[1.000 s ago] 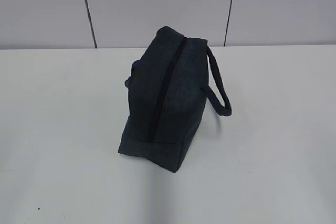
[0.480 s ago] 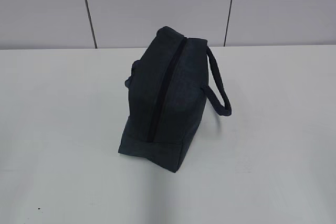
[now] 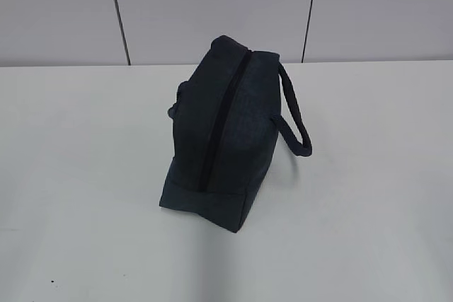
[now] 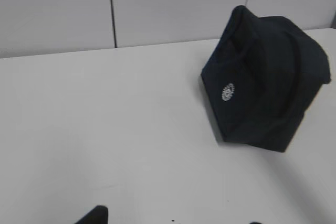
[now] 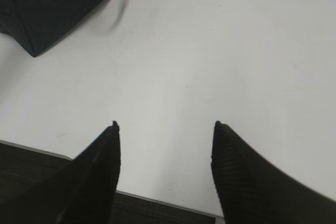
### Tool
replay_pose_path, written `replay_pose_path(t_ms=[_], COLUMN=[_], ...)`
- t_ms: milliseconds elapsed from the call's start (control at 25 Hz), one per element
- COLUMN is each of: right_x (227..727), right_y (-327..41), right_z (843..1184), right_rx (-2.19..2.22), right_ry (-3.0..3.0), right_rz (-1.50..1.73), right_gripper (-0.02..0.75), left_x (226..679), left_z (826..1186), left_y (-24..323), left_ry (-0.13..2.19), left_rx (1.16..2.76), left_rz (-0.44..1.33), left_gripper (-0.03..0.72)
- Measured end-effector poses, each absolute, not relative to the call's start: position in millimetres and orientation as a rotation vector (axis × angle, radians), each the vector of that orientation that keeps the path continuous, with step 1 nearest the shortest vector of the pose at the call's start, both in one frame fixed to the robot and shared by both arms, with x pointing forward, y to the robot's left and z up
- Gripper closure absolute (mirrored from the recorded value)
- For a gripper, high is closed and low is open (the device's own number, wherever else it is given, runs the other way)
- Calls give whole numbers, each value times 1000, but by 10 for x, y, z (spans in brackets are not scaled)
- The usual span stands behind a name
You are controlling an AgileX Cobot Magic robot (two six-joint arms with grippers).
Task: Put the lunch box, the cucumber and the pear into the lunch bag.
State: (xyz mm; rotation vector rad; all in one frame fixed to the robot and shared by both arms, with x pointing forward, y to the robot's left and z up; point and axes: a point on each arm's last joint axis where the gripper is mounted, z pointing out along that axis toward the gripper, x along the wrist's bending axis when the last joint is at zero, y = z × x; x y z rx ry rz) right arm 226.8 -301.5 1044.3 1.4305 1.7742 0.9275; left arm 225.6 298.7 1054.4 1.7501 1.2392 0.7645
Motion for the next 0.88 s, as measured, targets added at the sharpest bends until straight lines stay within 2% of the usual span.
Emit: replay_pose_path(t_ms=[360,880], right_x=[2267,2267], right_y=[-3008,-3006], right_z=[10443,10443], right_rx=[1476,1492], right_ry=[1722,1703], right_rz=[898,887], right_gripper=[300,300], left_x=[2262,2262], left_z=[10544,10546], left_y=[2959,2959], left_ry=[1441,1440], left_rx=[1634,1633], left_rz=[886,888], left_gripper=[259,263])
